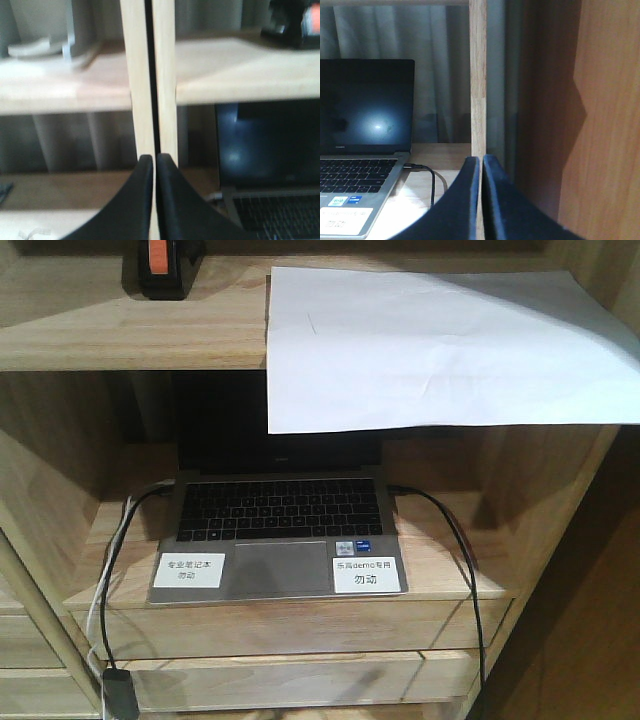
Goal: Grab stapler and paper to desk for stapling
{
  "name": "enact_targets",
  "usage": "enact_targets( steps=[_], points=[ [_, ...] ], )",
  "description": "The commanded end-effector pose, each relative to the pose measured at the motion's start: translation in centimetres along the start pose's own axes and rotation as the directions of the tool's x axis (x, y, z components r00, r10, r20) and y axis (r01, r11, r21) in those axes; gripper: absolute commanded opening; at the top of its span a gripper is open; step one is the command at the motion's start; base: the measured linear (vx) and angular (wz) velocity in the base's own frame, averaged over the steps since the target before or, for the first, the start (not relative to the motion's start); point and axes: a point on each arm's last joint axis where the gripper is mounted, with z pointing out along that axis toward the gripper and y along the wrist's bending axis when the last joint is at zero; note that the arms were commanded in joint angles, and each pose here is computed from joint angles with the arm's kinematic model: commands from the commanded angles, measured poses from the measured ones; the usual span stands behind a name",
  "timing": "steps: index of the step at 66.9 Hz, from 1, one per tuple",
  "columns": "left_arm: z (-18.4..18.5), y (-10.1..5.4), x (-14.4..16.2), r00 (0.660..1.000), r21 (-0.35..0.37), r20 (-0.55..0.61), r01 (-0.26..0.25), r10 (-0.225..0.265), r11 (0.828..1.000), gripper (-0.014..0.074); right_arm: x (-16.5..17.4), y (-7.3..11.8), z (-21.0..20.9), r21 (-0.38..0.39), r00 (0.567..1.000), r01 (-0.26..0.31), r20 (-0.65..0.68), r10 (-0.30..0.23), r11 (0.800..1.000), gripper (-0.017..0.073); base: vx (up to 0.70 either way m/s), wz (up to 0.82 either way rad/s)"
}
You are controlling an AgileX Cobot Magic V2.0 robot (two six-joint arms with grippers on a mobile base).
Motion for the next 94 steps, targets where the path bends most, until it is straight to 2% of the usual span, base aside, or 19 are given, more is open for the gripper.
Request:
enact_targets(
  steps=[1, 8, 18, 28, 41, 48, 55, 62, 72, 84, 94],
  points=[
    [-0.1, 0.0, -1.8, 0.993, 0.007, 0.117, 0.020, -0.021, 1.000, 0.0115, -0.7, 0.1, -0.1, -0.006, 0.996, 0.016, 0.085, -0.016, 1.000, -0.0009, 0.00, 0.00],
    [-0.1, 0.0, -1.9, 0.992, 0.007, 0.122, 0.020, -0.021, 1.000, 0.0242, -0.7, 0.1, -0.1, -0.006, 0.996, 0.016, 0.085, -0.016, 1.000, -0.0009, 0.00, 0.00],
    [-0.1, 0.0, -1.9, 0.992, 0.007, 0.122, 0.020, -0.021, 1.000, 0.0470, -0.7, 0.1, -0.1, -0.006, 0.996, 0.016, 0.085, -0.016, 1.000, -0.0009, 0.00, 0.00],
    [-0.1, 0.0, -1.9, 0.993, 0.007, 0.119, 0.020, -0.021, 1.000, 0.0584, -0.7, 0.1, -0.1, -0.006, 0.996, 0.016, 0.084, -0.016, 1.000, -0.0009, 0.00, 0.00],
    [-0.2, -0.1, -2.0, 0.991, 0.014, 0.134, 0.026, -0.028, 1.000, 0.0584, -0.7, 0.1, -0.1, -0.006, 0.996, 0.016, 0.084, -0.016, 1.000, -0.0009, 0.00, 0.00],
    [-0.2, -0.5, -2.4, 0.984, 0.072, 0.170, 0.039, -0.051, 0.997, 0.0577, -0.7, 0.1, -0.1, -0.006, 0.996, 0.016, 0.084, -0.016, 1.000, -0.0009, 0.00, 0.00],
    [-0.3, -1.2, -2.6, 0.980, 0.147, 0.197, 0.010, -0.039, 0.989, 0.0575, -0.7, 0.1, -0.1, -0.006, 0.996, 0.016, 0.084, -0.016, 1.000, -0.0009, 0.00, 0.00],
    [-0.6, -2.0, -2.9, 0.971, 0.231, 0.237, -0.044, -0.013, 0.972, 0.0575, -0.7, 0.1, -0.1, -0.006, 0.996, 0.016, 0.084, -0.016, 1.000, -0.0009, 0.00, 0.00],
    [0.0, -3.3, -3.7, 0.957, 0.335, 0.285, -0.055, -0.046, 0.941, 0.0575, -0.7, 0.1, -0.1, -0.006, 0.996, 0.016, 0.084, -0.016, 1.000, -0.0009, 0.00, 0.00],
    [2.8, -5.5, -7.0, 0.965, 0.414, 0.259, -0.063, -0.051, 0.908, 0.0575, -0.7, 0.1, -0.1, -0.006, 0.996, 0.016, 0.084, -0.016, 1.000, -0.0009, 0.00, 0.00],
    [5.7, -7.4, -10.2, 0.970, 0.439, 0.240, -0.063, -0.049, 0.896, 0.0575, -0.7, 0.1, -0.1, -0.006, 0.996, 0.016, 0.084, -0.016, 1.000, -0.0009, 0.00, 0.00]
  ],
)
